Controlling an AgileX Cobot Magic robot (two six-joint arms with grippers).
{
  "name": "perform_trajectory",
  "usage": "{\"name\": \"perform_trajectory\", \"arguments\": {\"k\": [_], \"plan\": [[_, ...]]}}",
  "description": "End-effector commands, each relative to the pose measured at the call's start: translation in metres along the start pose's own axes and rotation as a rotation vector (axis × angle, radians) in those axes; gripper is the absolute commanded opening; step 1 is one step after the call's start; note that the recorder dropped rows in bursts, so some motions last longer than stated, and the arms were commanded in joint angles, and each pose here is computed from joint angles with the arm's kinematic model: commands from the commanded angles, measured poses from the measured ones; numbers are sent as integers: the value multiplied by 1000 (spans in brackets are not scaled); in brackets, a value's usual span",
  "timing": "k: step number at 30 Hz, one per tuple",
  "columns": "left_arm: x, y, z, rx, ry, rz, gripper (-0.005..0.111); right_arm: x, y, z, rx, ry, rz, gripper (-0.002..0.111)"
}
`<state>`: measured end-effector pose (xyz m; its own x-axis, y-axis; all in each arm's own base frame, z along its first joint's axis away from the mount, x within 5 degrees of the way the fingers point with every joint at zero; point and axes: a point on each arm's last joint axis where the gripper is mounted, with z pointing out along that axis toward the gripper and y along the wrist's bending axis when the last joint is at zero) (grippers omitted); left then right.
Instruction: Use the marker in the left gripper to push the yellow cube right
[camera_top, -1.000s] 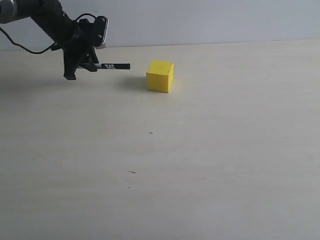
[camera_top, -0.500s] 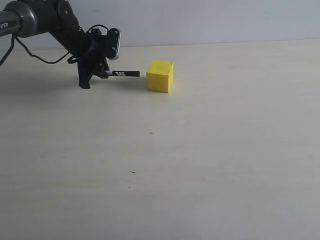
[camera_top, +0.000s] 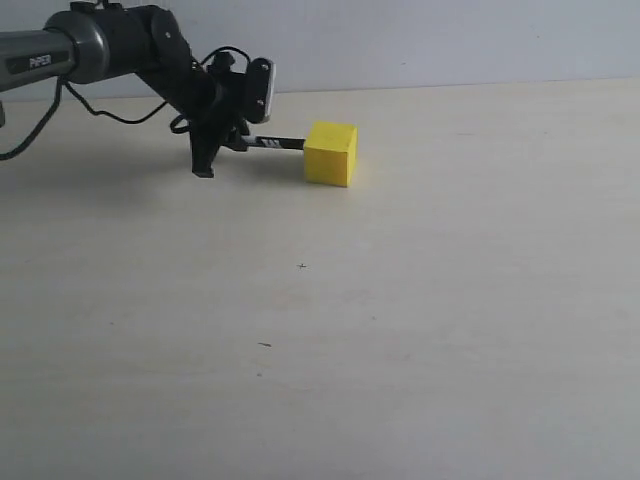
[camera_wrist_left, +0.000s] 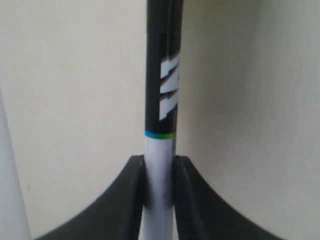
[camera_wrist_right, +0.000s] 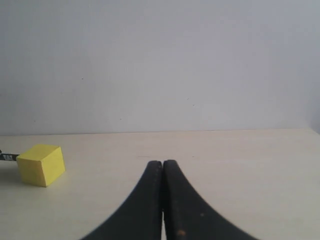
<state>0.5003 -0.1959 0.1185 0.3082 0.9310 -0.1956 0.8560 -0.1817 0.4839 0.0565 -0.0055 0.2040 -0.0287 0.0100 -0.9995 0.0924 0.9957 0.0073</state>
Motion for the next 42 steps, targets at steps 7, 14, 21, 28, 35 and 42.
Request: {"name": "perform_trajectory", "arguments": {"k": [7,14,21,28,35,42], "plan": [[-13,10,-7,-38,-30,-44,0,1,0,0,5,-8,-1,0],[-7,9,-6,-21,-26,-50,0,1,0,0,5,-8,-1,0],[-62,-6,4,37,-71,52,0,1,0,0,5,-8,-1,0],[-66,-5,-2,71,-65,-19,0,1,0,0,5,-8,-1,0],[-59,-9,-3,137,-50,-92,0,1,0,0,5,-8,-1,0],[-89,-7,5,27,-96,-92,0,1,0,0,5,-8,-1,0]]}}
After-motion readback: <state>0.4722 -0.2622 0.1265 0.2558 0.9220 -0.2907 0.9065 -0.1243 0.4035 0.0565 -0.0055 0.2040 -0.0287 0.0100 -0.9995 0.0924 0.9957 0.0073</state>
